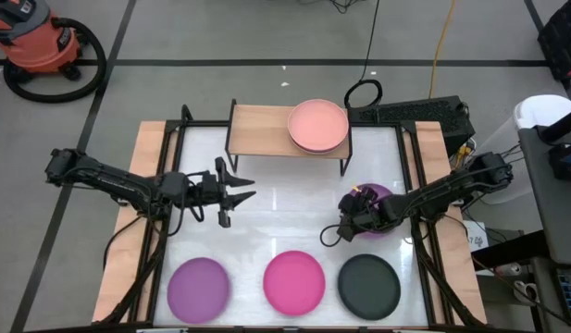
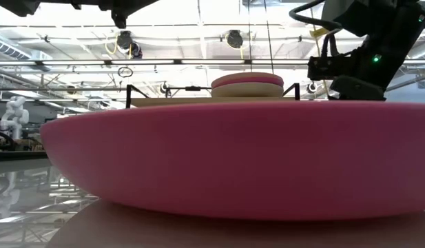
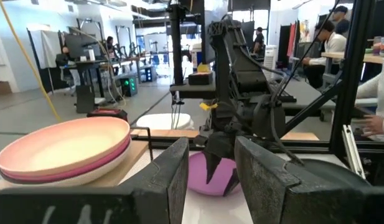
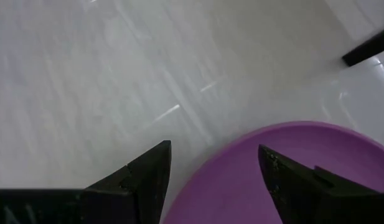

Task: Place and stack plates onto a shelf
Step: Put the right purple plate on the shelf

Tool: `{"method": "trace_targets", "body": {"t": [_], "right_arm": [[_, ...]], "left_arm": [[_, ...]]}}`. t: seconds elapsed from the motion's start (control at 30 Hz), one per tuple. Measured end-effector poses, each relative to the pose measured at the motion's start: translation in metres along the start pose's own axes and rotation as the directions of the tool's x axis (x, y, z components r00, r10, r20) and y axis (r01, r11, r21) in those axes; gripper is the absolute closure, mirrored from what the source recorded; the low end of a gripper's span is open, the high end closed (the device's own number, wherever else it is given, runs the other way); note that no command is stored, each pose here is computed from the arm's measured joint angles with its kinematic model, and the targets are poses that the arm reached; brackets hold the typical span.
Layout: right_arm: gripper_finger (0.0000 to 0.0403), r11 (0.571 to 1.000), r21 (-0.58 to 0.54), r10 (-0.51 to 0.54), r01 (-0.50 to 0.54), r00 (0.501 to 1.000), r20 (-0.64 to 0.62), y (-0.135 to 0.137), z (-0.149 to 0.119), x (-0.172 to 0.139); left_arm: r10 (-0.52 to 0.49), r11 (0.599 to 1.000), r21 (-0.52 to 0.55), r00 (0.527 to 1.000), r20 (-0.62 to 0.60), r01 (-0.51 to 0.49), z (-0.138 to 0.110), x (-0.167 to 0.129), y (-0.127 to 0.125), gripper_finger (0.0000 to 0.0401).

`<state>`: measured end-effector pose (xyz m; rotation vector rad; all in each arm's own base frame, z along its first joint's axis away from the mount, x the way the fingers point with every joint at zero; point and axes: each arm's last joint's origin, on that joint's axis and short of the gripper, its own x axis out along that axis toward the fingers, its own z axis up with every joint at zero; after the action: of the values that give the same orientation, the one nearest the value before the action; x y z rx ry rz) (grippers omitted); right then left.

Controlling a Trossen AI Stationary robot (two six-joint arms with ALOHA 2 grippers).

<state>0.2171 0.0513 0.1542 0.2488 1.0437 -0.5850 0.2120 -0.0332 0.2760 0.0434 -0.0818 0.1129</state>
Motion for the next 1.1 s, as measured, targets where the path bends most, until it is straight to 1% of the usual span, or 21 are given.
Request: {"method": "trace_targets", "body": {"t": [0.13,0.23,0.37,0.6,0.73,0.87,0.93,1.1], "right_arm": [[0.0179,1.000,0.019,-0.006,0.006,1.000,-0.006,0.000,-0.001,0.000],[0.0179,0.997,0.068,-0.035,0.037,0.999,-0.034,-0.004,-0.004,0.000],[0.0179,0.993,0.093,-0.069,0.074,0.996,-0.063,-0.008,-0.006,0.000],[0.0179,0.990,0.120,-0.060,0.068,0.996,-0.064,-0.007,-0.006,0.000],[0.0179,0.987,0.154,-0.029,0.043,0.995,-0.092,-0.006,-0.007,0.000],[0.0179,0.983,0.177,-0.023,0.040,0.995,-0.094,-0.010,-0.016,0.008],[0.0179,0.984,0.175,-0.022,0.043,0.993,-0.116,-0.014,-0.023,0.014],[0.0186,0.974,0.219,-0.023,0.058,0.987,-0.160,-0.022,-0.033,0.020]], "left_arm": [[-0.013,1.000,-0.018,1.000,-0.006,0.013,0.000,-0.001,-0.003,0.0265],[-0.025,0.999,-0.048,1.000,-0.008,0.024,-0.001,-0.001,-0.005,0.0265],[-0.032,0.998,-0.049,0.999,-0.008,0.032,-0.001,-0.002,-0.007,0.0265],[-0.050,0.997,-0.064,0.999,-0.008,0.049,0.000,-0.003,-0.010,0.0265],[-0.065,0.995,-0.071,0.998,-0.013,0.063,-0.001,-0.004,-0.013,0.0265],[-0.078,0.994,-0.073,0.997,-0.013,0.077,-0.001,-0.005,-0.016,0.0265],[-0.082,0.994,-0.073,0.997,-0.013,0.081,-0.001,-0.005,-0.017,0.0265],[-0.081,0.994,-0.073,0.997,-0.012,0.080,-0.001,-0.005,-0.017,0.0265]]}}
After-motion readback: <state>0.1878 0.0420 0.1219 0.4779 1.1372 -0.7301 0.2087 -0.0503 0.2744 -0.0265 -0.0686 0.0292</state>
